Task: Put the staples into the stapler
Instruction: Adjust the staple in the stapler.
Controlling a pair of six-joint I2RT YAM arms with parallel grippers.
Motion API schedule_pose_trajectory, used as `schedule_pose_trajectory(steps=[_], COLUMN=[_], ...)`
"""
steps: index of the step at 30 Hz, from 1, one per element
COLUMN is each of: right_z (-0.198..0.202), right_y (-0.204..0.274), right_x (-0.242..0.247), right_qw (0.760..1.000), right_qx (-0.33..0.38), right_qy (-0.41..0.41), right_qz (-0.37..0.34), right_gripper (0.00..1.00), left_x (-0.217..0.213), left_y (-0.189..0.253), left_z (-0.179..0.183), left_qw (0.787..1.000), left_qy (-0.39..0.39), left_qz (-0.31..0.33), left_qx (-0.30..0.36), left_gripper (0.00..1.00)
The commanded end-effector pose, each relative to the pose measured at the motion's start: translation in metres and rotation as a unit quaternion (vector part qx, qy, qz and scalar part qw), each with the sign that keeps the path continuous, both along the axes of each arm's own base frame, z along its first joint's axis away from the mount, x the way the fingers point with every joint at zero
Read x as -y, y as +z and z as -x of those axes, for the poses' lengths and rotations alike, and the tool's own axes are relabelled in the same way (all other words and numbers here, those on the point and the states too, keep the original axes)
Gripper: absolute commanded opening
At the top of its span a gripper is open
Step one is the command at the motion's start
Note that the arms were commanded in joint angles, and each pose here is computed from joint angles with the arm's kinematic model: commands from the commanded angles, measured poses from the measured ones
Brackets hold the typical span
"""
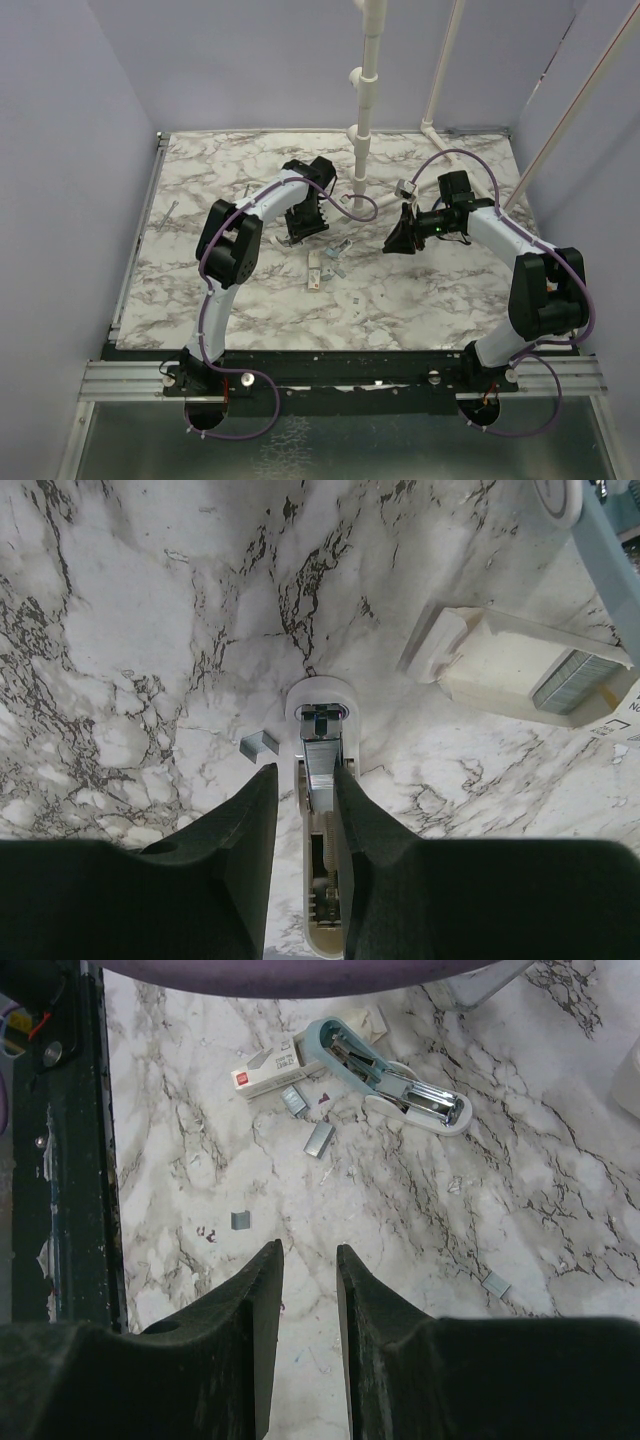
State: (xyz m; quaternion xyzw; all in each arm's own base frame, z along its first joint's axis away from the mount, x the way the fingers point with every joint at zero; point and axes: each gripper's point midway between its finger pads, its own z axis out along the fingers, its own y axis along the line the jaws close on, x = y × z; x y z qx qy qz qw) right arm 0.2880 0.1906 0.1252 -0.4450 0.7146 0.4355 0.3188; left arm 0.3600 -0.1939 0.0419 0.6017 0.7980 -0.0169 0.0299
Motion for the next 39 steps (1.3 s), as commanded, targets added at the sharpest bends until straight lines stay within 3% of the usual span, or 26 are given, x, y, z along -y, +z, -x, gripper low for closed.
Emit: schedule_pose_trajectory(steps=[1,11,21,32,39], right_z=[-0.005,-0.005,-0.005,-0.006,-0.002], right_y=[0.005,0.005,0.004,0.002,0.003], right_x=[0.0,-0.001,-0.001,-0.002,-0.028], right_qw=[1.0,1.0,1.0,1.0,0.995], right_qx=[0.006,0.006,0.005,0.008,0.062], right_qy=[0.002,0.003,0.003,0.005,0.043], right_qz=[0.002,0.001,0.001,0.005,0.06], right_gripper=[0.32,0.32,0.32,0.32,0.32], left_x=[0.002,0.004,0.016,0.004,-0.025], left_y=[-0.014,-0.018,0.023,0.062,0.078], left_z=[0.004,0.005,-0.007,-0.016,-0.007], left_qw=[1.0,1.0,0.998,0.983,0.961], left_qy=[0.001,0.0,0.004,0.045,0.099], left_qz=[0.005,0.007,0.055,0.155,0.234], left_qx=[-0.02,-0.023,0.03,0.089,0.114], left_gripper=[0.29,0.29,0.29,0.31,0.33])
